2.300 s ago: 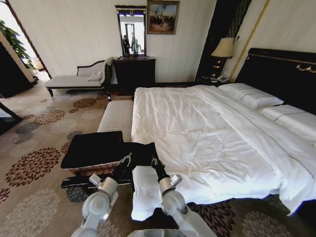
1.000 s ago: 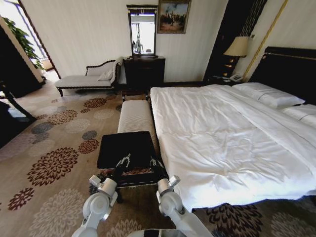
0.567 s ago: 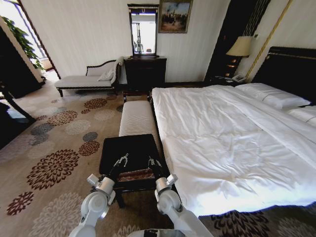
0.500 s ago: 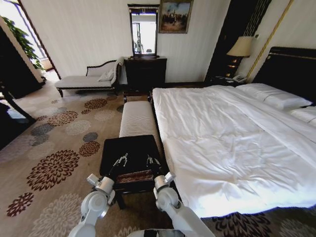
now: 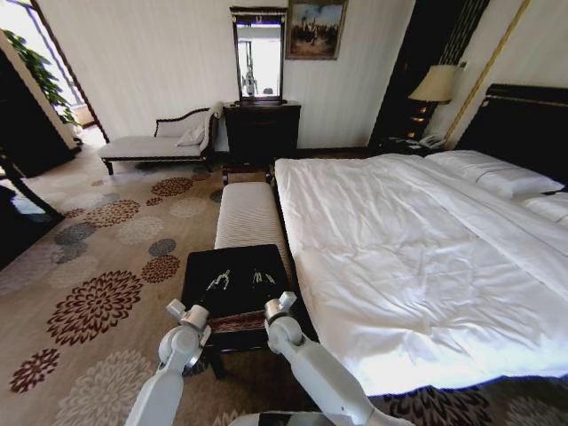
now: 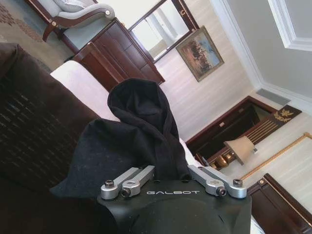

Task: Fold the clothes on the bed and place them into the basket.

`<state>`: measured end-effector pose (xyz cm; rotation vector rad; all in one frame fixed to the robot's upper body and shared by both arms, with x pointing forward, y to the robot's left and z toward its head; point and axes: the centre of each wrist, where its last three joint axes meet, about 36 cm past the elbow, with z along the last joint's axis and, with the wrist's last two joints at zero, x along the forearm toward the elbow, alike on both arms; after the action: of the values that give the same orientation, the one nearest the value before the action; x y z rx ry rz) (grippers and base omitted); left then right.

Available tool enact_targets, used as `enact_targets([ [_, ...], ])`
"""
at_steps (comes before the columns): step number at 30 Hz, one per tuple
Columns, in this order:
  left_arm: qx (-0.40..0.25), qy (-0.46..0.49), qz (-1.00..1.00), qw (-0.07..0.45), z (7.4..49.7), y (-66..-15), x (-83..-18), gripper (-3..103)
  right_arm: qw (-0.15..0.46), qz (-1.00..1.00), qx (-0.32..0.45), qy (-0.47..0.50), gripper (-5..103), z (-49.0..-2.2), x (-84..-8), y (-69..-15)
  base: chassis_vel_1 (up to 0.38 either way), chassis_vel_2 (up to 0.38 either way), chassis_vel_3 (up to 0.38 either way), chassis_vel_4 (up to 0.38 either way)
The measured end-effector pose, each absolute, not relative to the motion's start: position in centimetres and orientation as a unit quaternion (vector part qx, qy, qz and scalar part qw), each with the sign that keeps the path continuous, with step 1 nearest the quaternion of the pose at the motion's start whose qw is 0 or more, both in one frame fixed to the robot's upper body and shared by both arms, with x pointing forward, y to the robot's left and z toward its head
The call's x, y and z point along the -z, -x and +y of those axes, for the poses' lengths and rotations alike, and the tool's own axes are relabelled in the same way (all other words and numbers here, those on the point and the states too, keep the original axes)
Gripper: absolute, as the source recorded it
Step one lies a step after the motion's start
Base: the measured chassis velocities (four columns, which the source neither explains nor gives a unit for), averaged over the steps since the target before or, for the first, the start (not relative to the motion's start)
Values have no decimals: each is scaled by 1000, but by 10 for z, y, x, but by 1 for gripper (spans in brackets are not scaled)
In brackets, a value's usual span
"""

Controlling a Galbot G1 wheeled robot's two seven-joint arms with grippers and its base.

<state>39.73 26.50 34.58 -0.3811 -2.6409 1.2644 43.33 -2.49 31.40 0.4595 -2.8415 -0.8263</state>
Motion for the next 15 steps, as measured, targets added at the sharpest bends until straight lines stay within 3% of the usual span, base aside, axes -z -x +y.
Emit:
enact_targets([
  [11,-425,108,-893,101,261,-393,-338,7,71,-949,270,-145,9,-33,-314,-440,0,0,0,0],
  [15,-366,76,-922,102,249,-395,-332,19,64,-951,262,-149,8,-35,-315,-443,0,0,0,0],
])
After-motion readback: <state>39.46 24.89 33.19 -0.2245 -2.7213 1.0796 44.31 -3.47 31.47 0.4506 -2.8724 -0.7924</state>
